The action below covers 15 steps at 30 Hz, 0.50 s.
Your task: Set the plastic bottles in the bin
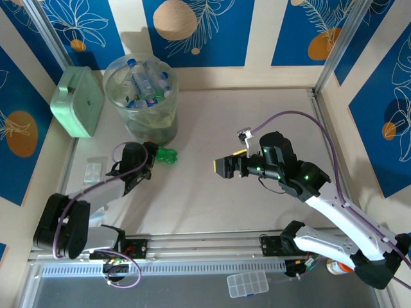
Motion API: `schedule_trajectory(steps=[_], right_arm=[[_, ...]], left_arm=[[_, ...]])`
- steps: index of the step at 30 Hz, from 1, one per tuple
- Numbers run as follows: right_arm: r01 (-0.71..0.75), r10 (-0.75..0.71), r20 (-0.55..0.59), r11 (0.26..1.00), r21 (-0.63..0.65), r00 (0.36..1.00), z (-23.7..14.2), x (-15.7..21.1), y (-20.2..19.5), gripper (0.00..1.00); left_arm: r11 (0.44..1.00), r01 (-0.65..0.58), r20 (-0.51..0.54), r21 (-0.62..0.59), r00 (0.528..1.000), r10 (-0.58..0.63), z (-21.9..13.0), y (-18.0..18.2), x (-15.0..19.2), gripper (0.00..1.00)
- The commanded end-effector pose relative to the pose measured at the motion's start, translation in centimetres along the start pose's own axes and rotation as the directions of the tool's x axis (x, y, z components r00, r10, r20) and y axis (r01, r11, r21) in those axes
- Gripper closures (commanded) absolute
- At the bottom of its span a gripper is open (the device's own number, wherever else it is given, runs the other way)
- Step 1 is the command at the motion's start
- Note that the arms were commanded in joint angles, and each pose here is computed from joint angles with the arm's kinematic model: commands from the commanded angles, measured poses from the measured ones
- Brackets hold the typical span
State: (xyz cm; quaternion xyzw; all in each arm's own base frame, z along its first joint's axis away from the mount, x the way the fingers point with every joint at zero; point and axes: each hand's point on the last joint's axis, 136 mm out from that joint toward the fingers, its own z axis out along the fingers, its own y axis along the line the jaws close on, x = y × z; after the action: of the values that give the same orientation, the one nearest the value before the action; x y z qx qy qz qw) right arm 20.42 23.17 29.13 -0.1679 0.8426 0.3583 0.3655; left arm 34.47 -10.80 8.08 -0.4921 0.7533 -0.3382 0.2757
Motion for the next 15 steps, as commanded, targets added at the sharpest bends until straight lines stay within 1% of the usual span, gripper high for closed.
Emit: schedule_trajectory(steps=[1, 7, 11, 15], right_arm=[[-0.008, 0.008, 0.002, 1.0, -0.02, 1.0, -0.3, 0.1, 0.1, 0.02], [-0.013, 0.013, 0.004, 1.0, -0.021, 1.0, -0.4, -0.1, -0.1, 0.02], [-0.015, 0.014, -0.007, 1.0, -0.028, 1.0, -0.1, 0.1, -0.2, 0.02], [-0.022, 0.022, -0.018, 0.999, -0.038, 1.0, 0.1, 0.3, -0.1, 0.02]], left_arm=[[0.996, 0.037, -0.003, 0.086, 0.999, -0.037, 1.1, -2.6, -0.3, 0.1], [0.998, 0.047, 0.019, 0.037, 0.999, -0.048, 3.3, -1.5, -0.6, 0.13], [0.998, 0.037, 0.031, 0.047, 0.999, -0.038, 4.8, -1.6, -0.9, 0.14], [0.999, 0.041, 0.018, 0.031, 0.999, -0.041, 6.2, -0.8, -0.6, 0.2]])
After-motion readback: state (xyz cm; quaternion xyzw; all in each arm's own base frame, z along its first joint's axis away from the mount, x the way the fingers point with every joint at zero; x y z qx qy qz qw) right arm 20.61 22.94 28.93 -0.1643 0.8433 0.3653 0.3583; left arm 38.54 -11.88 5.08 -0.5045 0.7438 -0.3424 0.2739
